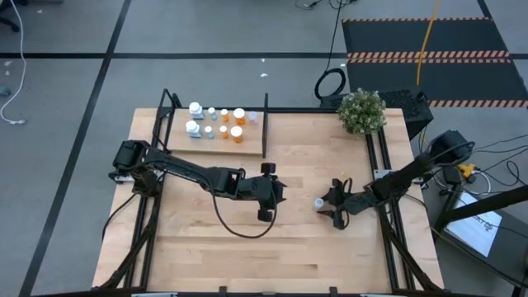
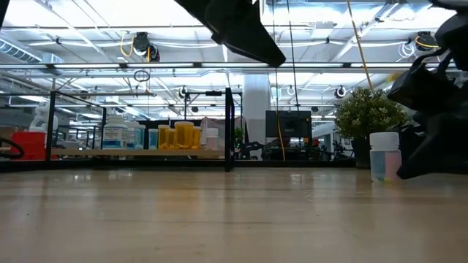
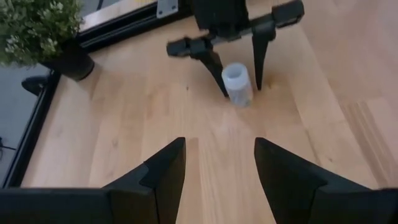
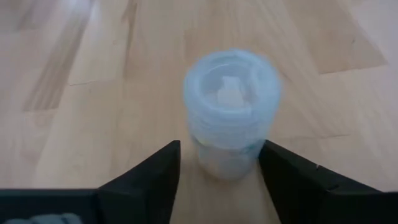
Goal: Pick and place medicine bottles onto shelf by color
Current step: Put the transparent pill bottle aligned with the other transparent pill bottle on the shelf
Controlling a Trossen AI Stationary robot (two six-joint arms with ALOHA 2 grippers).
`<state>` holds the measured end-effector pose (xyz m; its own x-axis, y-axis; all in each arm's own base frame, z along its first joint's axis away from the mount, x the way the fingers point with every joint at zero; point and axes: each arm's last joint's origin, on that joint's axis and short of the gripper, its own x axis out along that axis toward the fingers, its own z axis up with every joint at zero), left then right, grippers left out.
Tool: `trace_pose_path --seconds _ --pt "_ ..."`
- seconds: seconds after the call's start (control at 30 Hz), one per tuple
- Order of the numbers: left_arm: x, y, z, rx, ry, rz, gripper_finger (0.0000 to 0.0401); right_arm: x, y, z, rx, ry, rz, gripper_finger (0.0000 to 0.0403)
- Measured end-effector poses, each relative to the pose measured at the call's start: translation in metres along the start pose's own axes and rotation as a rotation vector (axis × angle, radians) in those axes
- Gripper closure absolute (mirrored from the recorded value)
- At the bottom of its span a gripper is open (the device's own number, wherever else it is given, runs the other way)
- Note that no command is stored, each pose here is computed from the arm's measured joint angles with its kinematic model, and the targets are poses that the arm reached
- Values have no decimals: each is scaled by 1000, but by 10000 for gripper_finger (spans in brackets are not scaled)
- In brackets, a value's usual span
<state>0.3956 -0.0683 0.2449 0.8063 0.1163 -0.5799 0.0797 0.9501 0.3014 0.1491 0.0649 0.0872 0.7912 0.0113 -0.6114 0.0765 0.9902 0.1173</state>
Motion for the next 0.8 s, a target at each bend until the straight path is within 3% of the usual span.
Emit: trace_pose_path --seconds 0.3,0.6,0.8 --pt "0 1 4 -29 -39 5 208 11 -3 4 15 -52 8 259" --pt "-4 5 15 -109 -74 8 208 18 8 27 -1 -87 16 241" --pt "-7 10 18 -140 -17 -70 207 30 14 59 -46 -34 -46 246"
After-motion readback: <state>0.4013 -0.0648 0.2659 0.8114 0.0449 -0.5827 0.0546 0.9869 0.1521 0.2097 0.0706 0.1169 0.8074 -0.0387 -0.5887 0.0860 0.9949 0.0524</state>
